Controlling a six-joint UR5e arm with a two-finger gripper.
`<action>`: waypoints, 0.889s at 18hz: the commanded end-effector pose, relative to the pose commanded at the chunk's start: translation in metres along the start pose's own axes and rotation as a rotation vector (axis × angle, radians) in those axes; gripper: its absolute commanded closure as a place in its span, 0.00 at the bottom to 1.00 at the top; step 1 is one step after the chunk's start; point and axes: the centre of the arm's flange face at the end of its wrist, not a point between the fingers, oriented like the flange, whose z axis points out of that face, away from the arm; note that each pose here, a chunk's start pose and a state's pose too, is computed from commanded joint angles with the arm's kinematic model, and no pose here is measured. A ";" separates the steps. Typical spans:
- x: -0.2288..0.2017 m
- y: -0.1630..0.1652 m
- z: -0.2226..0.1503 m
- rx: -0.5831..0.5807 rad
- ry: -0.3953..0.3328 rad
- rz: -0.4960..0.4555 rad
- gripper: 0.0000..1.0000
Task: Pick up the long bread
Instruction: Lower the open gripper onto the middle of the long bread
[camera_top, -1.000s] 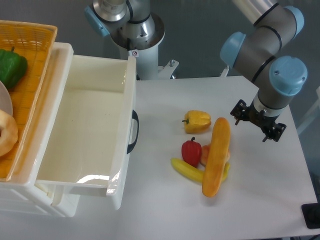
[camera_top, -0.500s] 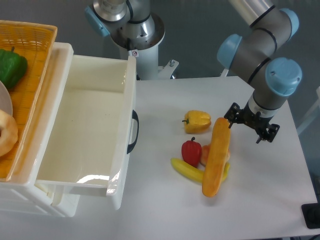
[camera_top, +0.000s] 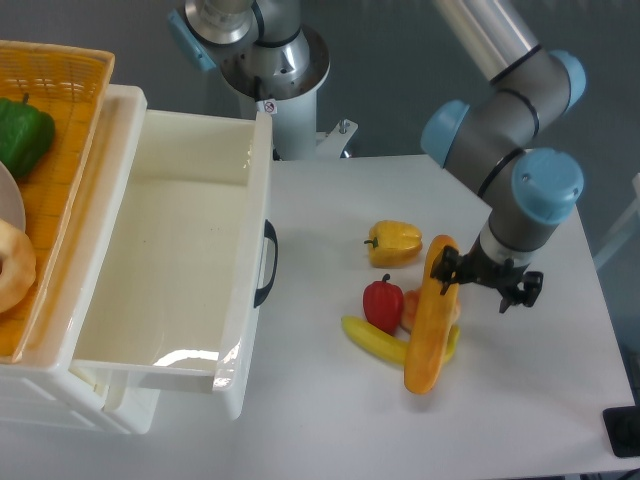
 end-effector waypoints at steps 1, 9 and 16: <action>-0.001 -0.003 0.002 0.012 0.009 -0.014 0.00; 0.003 -0.013 0.014 0.013 0.030 -0.042 0.00; 0.012 -0.020 0.021 0.017 0.051 -0.051 0.00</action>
